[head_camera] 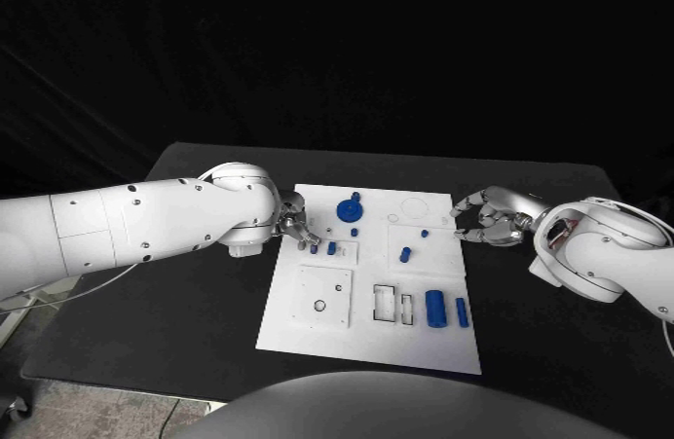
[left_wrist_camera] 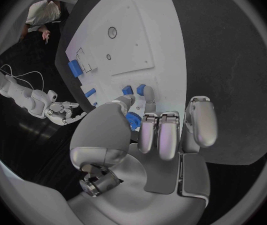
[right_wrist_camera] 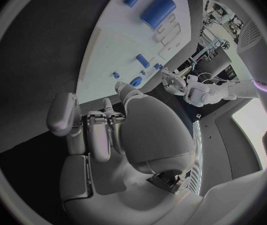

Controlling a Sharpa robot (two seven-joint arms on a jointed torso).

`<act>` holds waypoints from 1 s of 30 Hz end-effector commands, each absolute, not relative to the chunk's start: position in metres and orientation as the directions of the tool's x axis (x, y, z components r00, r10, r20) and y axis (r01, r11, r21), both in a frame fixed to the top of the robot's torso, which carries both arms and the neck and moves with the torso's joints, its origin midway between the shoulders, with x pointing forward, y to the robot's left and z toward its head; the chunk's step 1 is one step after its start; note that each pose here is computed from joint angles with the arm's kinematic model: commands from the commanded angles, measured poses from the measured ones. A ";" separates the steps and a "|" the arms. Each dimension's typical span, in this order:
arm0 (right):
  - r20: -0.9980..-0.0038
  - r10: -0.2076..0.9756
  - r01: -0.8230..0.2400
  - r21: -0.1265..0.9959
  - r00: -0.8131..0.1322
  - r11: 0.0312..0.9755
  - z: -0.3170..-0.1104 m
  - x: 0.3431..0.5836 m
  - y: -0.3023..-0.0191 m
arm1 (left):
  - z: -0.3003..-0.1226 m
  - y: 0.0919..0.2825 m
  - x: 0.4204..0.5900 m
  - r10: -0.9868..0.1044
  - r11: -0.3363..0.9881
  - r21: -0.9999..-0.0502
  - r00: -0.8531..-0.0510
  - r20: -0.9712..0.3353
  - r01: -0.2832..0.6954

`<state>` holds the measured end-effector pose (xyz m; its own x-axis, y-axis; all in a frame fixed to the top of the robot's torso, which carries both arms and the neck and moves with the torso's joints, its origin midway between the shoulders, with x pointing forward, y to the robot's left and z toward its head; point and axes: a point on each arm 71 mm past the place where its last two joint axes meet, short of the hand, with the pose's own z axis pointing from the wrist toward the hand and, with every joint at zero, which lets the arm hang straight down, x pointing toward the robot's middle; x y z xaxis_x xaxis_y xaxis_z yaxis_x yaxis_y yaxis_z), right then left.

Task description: Assemble the parts on the task board

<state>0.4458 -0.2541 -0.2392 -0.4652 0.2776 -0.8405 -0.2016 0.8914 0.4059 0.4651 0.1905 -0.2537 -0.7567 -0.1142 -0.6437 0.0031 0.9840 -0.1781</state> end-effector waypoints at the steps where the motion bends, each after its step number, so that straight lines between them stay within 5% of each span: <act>1: -0.839 0.271 -0.205 0.404 -0.472 0.892 -0.240 0.445 -0.254 | -0.254 0.187 0.464 -0.101 0.985 -0.174 -0.760 -0.642 0.016; 30: -0.835 0.269 -0.200 0.403 -0.479 0.893 -0.241 0.444 -0.255 | -0.264 0.179 0.464 -0.070 0.988 -0.154 -0.785 -0.616 0.032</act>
